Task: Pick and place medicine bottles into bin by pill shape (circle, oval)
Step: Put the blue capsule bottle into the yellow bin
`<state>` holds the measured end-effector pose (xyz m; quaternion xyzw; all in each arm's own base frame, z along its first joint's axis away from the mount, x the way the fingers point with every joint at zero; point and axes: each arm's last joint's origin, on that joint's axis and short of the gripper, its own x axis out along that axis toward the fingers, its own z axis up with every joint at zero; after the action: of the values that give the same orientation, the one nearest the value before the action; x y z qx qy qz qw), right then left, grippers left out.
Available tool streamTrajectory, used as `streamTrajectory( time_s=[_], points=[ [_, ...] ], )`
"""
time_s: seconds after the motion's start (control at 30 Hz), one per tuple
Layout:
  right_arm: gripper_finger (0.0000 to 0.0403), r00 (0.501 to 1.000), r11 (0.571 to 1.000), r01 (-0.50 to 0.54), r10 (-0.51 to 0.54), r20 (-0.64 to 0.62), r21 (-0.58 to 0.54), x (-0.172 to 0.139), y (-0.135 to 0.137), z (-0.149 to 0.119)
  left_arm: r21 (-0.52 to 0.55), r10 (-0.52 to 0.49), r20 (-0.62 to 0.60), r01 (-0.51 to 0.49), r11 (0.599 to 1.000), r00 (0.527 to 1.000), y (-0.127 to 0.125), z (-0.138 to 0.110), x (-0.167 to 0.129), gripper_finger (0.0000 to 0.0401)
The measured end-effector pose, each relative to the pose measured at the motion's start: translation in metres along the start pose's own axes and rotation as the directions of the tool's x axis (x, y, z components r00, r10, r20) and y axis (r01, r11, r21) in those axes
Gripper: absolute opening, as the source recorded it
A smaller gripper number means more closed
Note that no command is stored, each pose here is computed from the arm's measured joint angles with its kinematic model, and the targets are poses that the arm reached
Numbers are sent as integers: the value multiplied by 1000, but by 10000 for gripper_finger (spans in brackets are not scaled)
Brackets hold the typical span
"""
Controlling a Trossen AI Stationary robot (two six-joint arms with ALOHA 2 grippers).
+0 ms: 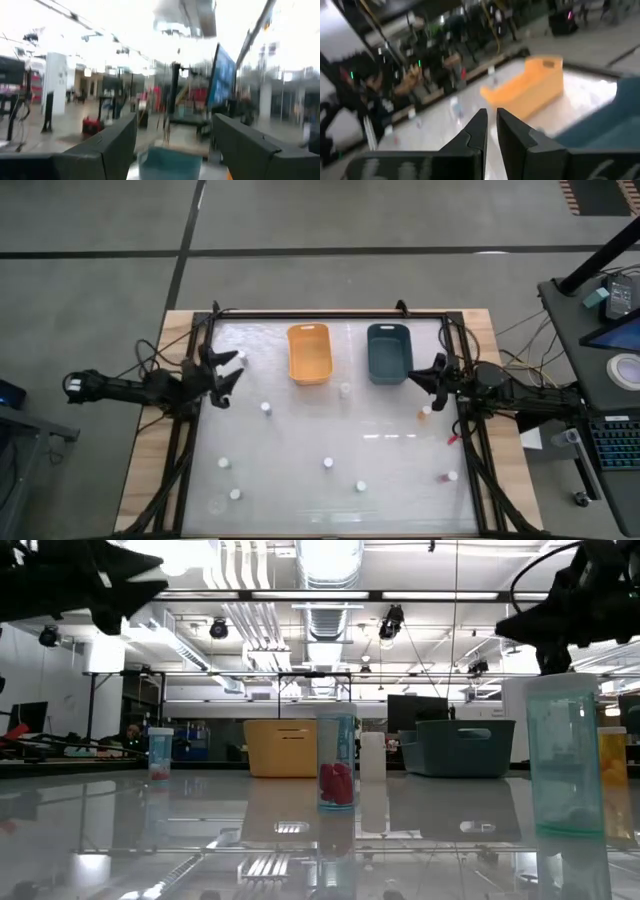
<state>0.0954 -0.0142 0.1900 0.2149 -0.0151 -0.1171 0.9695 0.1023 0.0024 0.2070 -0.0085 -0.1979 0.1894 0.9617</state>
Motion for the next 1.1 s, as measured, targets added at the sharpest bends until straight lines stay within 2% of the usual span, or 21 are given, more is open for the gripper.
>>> streamTrajectory(
  time_s=[0.2, 0.3, 0.37, 0.47, 0.57, 0.67, 0.77, 1.1],
  points=[
    [31, 980, 991, -53, 75, 187, -121, 5, 9, 19, -72, 20, 138, -10, 997, 990, 2, 14, -1, 246],
    [31, 963, 983, -61, 103, 249, -171, 11, 13, 25, -74, 24, 146, -13, 997, 989, 2, 15, -1, 246],
    [31, 955, 979, -61, 114, 275, -193, 15, 15, 28, -77, 65, 142, -54, 996, 988, 4, 16, -1, 246],
    [31, 964, 974, -47, 102, 246, -220, 29, 15, 24, -68, 204, 122, -196, 978, 971, 8, 16, -2, 246],
    [31, 973, 974, -39, 88, 213, -224, 41, 14, 18, -64, 365, 119, -360, 931, 923, 13, 19, -4, 246],
    [31, 981, 978, -36, 74, 181, -206, 50, 14, 16, -73, 462, 122, -456, 887, 879, 17, 23, -6, 246],
    [31, 985, 981, -35, 66, 157, -191, 58, 18, 21, -74, 489, 139, -484, 872, 861, 18, 26, -8, 246],
    [31, 998, 972, -39, 51, 45, -234, 94, 40, 44, -61, 488, 127, -485, 873, 863, 18, 24, -7, 246]
  ],
)
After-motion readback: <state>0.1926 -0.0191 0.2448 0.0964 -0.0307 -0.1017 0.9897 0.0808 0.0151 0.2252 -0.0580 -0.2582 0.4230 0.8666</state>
